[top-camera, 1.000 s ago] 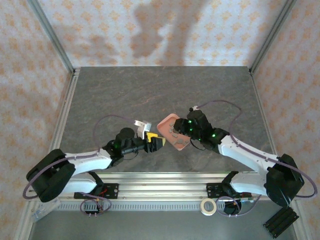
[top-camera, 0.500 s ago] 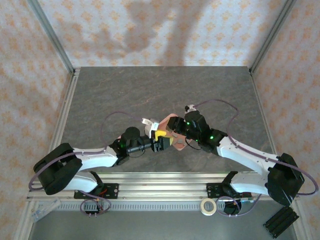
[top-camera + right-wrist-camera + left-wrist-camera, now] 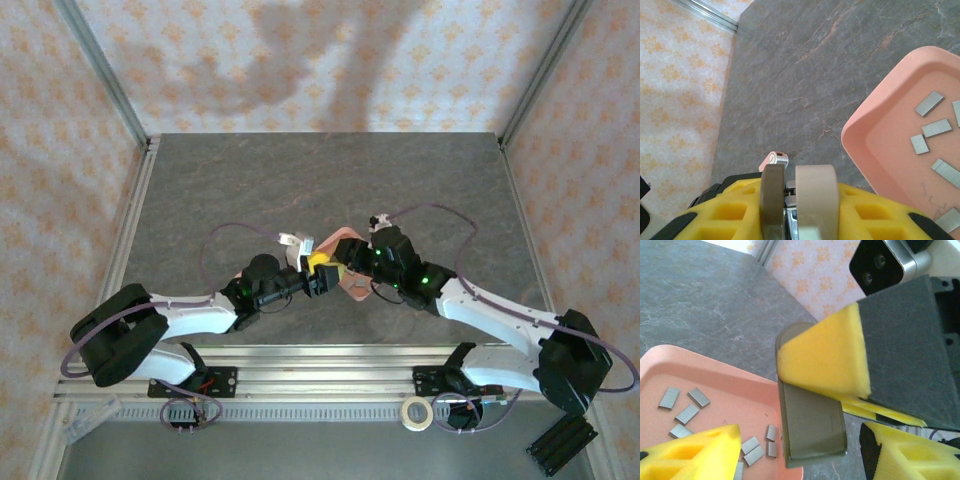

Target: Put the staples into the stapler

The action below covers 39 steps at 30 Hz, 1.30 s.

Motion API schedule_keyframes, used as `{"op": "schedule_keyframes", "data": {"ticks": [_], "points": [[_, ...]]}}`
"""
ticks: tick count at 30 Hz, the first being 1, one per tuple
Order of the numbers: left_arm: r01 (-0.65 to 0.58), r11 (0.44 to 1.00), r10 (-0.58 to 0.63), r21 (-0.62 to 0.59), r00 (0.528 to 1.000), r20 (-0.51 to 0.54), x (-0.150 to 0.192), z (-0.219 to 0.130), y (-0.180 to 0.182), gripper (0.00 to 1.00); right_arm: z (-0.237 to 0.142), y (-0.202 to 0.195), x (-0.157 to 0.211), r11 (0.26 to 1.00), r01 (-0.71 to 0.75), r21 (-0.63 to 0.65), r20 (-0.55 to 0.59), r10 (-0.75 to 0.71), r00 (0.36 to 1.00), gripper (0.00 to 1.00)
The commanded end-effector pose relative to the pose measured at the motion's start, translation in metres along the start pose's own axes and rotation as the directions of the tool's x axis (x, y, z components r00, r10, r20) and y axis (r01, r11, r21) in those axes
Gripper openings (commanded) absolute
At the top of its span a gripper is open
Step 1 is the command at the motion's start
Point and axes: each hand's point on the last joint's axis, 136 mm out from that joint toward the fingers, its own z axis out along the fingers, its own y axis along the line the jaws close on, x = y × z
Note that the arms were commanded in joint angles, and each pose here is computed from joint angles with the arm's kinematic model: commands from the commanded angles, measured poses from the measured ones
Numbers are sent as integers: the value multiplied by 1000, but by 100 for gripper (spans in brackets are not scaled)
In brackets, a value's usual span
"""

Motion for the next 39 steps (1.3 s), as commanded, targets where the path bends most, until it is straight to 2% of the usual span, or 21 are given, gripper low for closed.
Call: {"op": "schedule_keyframes", "data": {"ticks": [1,10,15,20,22,25,30,33,39], "points": [[-31,999,32,-16,996,78,-18,-3,-3,63,-6,15,-1,997,-23,-72,9,24,1000,33],[-60,998,61,-15,996,58,-14,2,-5,63,-7,20,-1,986,-115,-118,7,117,993,34],[-69,998,70,-14,996,56,-14,3,-6,57,-7,28,-5,978,-156,-139,5,159,987,34],[-74,997,75,-16,995,64,-17,4,-8,55,-6,33,-4,975,-165,-152,-13,165,986,34],[-74,997,75,-11,995,72,-19,4,-9,48,-6,32,-3,975,-162,-149,-17,161,987,34],[-68,998,69,-12,993,92,-24,1,-11,31,-6,30,-1,980,-137,-144,-22,136,991,34],[-57,998,56,1,989,133,-36,-6,-17,15,-15,26,-10,995,-15,-96,33,19,999,44],[-67,998,64,20,987,147,-40,-10,-23,1,-19,28,-15,995,40,-90,63,-34,997,52],[-55,994,33,95,975,218,-50,-17,-32,0,-28,37,-27,982,166,-86,109,-157,982,63]]}}
